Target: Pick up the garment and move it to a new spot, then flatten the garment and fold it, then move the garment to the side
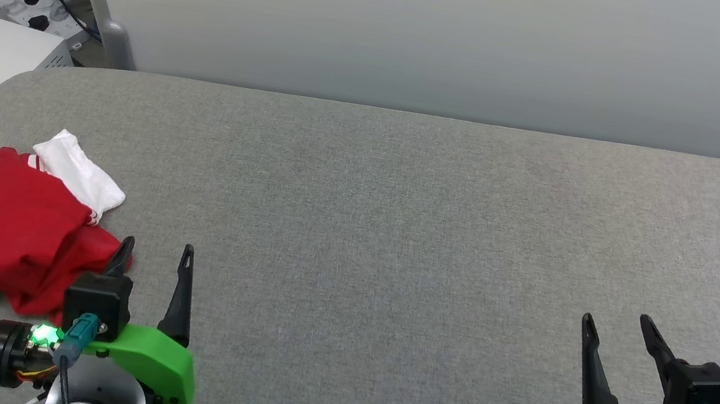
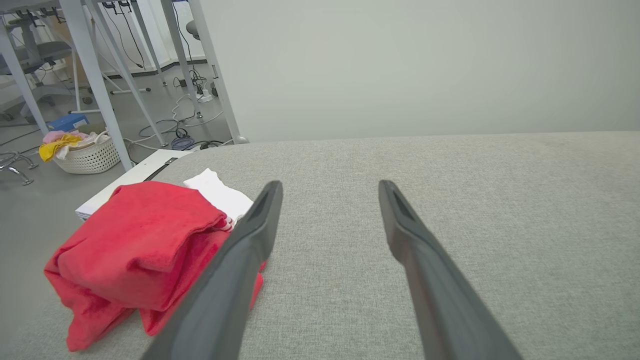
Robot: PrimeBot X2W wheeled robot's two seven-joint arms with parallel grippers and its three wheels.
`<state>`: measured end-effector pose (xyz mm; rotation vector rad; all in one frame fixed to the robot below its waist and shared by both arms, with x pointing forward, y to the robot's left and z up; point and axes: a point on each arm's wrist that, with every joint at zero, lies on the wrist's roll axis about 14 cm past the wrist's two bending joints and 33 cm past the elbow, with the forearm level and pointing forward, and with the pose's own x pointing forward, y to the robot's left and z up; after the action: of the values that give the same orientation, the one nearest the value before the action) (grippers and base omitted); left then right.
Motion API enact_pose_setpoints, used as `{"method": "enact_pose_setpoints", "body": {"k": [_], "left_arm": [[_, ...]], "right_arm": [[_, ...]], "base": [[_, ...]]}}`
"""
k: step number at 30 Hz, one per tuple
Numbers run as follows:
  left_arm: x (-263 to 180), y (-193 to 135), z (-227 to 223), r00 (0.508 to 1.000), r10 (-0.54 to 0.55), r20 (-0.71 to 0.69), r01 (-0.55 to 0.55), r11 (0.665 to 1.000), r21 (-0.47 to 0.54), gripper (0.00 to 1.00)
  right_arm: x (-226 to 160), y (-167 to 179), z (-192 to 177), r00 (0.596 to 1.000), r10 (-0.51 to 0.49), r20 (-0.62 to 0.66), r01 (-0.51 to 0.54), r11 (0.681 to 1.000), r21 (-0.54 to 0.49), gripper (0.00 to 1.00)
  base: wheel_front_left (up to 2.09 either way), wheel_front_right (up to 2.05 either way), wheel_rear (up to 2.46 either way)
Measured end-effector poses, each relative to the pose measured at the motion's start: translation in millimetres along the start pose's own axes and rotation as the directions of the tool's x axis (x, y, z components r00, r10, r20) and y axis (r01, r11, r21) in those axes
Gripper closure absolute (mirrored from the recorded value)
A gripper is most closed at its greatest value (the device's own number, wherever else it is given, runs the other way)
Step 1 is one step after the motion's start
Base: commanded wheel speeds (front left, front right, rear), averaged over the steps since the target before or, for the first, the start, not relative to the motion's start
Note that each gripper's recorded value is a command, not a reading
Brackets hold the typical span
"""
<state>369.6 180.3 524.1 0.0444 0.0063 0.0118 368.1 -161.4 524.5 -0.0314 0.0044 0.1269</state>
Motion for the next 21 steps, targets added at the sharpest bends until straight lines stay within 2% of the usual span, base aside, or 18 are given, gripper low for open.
{"method": "enact_pose_setpoints", "body": {"k": [21], "left_arm": [[-0.5,1.3,11.6,0.998,0.019,0.060,-0.019,1.000,-0.002,0.00]], "right_arm": [[-0.3,-3.1,17.5,0.997,-0.010,0.082,0.006,0.999,0.054,0.00]], "base": [[0.00,0.00,0.00]]}}
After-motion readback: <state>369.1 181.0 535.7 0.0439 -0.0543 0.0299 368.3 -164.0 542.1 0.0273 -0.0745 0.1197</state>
